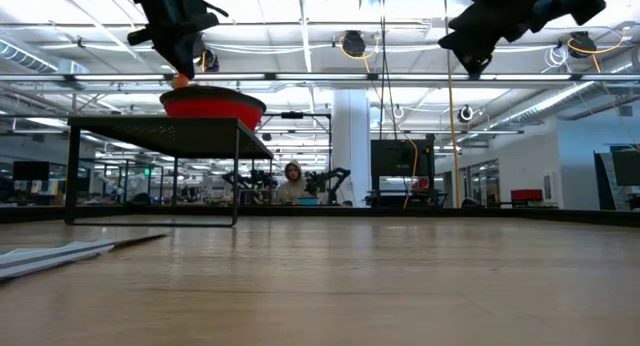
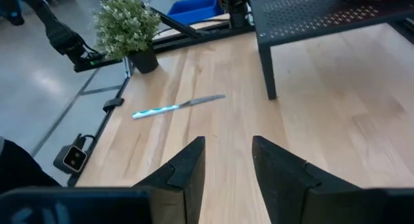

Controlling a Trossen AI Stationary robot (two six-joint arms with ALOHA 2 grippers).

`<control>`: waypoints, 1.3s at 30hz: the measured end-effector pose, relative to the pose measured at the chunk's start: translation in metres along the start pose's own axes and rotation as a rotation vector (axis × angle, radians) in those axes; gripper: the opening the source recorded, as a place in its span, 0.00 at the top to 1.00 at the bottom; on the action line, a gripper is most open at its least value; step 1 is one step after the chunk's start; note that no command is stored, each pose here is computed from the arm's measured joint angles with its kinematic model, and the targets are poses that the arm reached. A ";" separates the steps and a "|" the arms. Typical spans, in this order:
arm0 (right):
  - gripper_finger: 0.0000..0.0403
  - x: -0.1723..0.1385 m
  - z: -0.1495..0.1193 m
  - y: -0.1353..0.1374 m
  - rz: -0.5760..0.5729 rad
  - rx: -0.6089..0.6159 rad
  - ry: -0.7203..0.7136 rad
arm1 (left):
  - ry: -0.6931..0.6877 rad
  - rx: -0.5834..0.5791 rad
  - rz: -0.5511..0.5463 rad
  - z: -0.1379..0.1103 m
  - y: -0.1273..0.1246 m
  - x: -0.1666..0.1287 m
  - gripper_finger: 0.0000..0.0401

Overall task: Pick & Place Fruit
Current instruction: Put the peach into the red strainer bowl on the shelf

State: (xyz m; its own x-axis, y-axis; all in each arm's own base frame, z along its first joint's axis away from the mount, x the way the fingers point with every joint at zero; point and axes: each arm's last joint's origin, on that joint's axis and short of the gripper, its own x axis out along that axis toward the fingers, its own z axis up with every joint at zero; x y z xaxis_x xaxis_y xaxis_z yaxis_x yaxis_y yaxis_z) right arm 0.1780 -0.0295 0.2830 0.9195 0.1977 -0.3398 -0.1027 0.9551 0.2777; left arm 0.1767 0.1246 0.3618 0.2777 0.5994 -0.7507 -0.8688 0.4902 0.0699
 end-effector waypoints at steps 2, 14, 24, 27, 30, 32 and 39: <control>0.71 -0.006 -0.001 0.001 -0.008 0.001 0.007 | 0.000 -0.005 0.004 0.000 0.001 0.001 1.00; 0.77 -0.032 -0.047 0.000 -0.179 0.039 -0.064 | 0.037 -0.028 -0.008 -0.010 -0.003 0.017 1.00; 0.80 -0.045 -0.069 0.003 -0.172 0.097 -0.145 | -0.025 -0.034 -0.028 -0.004 -0.004 0.018 1.00; 0.80 -0.046 -0.071 0.003 -0.170 0.101 -0.153 | -0.023 -0.023 -0.029 -0.004 -0.004 0.018 1.00; 0.81 -0.047 -0.072 0.003 -0.169 0.099 -0.158 | -0.022 -0.022 -0.030 -0.004 -0.004 0.018 0.99; 0.82 -0.047 -0.072 0.003 -0.169 0.098 -0.159 | -0.018 -0.022 -0.037 -0.004 -0.004 0.018 0.99; 0.82 -0.047 -0.072 0.003 -0.169 0.096 -0.159 | 0.020 -0.009 -0.051 -0.007 -0.004 0.019 0.99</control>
State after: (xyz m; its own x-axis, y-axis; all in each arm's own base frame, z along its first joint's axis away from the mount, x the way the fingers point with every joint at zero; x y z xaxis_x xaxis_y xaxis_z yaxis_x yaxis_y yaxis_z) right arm 0.1070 -0.0198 0.2355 0.9695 -0.0077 -0.2449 0.0873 0.9447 0.3161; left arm 0.1825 0.1290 0.3427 0.3137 0.5611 -0.7660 -0.8576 0.5137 0.0251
